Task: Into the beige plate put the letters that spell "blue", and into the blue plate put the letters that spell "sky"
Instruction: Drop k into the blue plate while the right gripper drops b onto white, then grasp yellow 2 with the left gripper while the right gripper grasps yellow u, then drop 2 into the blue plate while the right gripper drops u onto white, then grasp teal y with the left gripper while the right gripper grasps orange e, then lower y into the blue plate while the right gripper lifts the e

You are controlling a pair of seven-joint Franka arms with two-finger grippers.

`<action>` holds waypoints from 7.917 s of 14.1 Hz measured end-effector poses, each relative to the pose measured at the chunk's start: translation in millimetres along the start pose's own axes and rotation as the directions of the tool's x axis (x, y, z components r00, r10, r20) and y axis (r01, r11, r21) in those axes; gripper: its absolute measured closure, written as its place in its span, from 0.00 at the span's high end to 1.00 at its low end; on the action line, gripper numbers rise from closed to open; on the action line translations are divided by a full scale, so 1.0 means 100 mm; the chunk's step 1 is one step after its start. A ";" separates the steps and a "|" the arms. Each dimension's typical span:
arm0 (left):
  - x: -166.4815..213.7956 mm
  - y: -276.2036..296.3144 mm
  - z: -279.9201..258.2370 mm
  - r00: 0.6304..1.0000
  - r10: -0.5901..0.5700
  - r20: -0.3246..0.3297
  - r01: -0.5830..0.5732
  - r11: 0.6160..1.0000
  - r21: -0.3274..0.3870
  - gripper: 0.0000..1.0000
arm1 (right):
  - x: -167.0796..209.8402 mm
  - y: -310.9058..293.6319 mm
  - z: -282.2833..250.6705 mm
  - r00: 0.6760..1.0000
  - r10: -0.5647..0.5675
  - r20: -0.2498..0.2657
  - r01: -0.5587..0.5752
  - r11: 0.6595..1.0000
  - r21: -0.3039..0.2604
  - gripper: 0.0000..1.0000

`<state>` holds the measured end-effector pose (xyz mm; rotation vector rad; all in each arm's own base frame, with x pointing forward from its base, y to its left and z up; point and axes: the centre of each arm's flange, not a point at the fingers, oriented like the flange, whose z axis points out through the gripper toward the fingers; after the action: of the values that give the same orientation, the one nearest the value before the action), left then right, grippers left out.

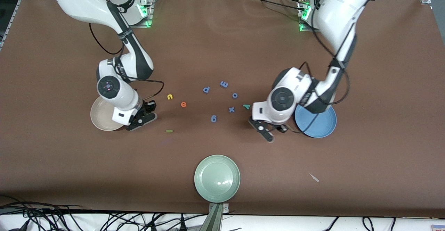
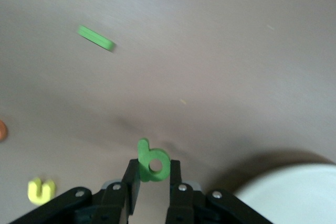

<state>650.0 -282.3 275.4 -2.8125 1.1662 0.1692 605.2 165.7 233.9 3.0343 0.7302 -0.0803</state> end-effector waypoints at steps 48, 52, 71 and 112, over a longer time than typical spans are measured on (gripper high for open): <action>-0.14 0.44 1.08 0.625 -0.777 0.078 0.780 0.616 -0.112 0.59 | -0.46 -1.27 0.60 0.987 0.160 0.000 -0.160 0.985 0.058 0.35; -0.14 0.44 1.04 0.625 -0.777 0.075 0.780 0.616 -0.112 0.31 | -0.43 -1.25 0.56 0.987 0.160 -0.010 -0.160 0.986 0.058 0.25; -0.92 -0.78 0.54 0.805 -0.581 0.121 0.591 0.802 -0.083 0.53 | -0.47 0.89 0.01 0.994 0.080 0.073 -0.080 0.997 -0.002 0.83; 0.17 1.50 0.97 -0.021 -0.980 0.197 0.994 -0.043 -0.105 0.47 | 0.18 -1.74 0.48 0.962 0.274 -0.004 -0.273 0.961 0.035 0.25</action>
<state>548.9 -387.2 170.6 -2.8975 -1.2735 0.2395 540.1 327.6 183.5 3.1349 0.3057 -0.0747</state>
